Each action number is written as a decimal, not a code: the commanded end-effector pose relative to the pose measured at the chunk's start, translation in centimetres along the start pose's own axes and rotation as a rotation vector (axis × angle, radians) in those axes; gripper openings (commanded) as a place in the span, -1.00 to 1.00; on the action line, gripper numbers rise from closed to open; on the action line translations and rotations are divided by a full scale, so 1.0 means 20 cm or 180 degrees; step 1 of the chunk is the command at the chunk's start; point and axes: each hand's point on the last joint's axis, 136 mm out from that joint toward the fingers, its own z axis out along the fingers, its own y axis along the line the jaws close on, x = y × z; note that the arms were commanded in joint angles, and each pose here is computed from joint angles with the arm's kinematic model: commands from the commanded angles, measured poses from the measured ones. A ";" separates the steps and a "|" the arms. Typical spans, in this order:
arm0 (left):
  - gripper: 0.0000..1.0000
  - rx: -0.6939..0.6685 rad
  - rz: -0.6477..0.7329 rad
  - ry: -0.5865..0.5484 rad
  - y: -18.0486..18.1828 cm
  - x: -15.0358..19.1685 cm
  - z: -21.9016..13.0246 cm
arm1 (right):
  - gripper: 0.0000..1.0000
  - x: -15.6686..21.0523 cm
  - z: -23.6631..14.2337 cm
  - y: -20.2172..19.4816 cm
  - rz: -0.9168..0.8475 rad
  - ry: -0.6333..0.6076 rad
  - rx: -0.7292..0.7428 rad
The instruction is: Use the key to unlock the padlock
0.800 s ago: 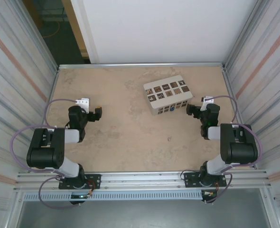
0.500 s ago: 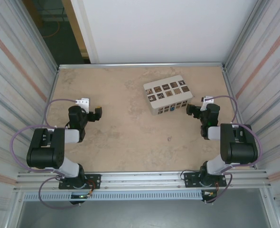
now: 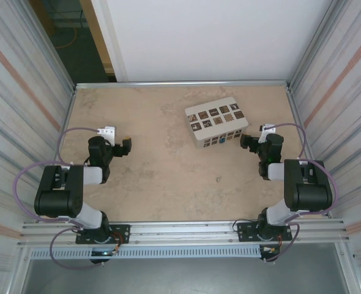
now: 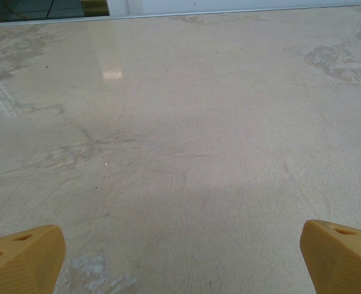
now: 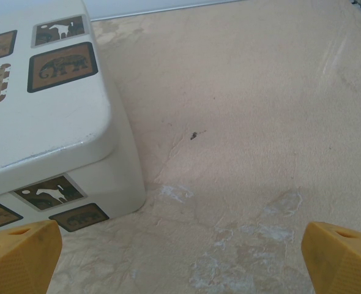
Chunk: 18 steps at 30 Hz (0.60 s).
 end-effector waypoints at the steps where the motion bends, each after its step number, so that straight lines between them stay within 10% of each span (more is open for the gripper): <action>1: 0.97 -0.0038 0.0045 -0.0051 0.02 -0.04 0.01 | 0.98 0.00 0.01 -0.01 -0.0030 0.0011 0.0041; 18: 0.97 -0.0199 0.0011 -0.0360 0.02 -0.26 -0.23 | 0.98 -0.18 -0.21 -0.02 0.0205 -0.0122 0.0143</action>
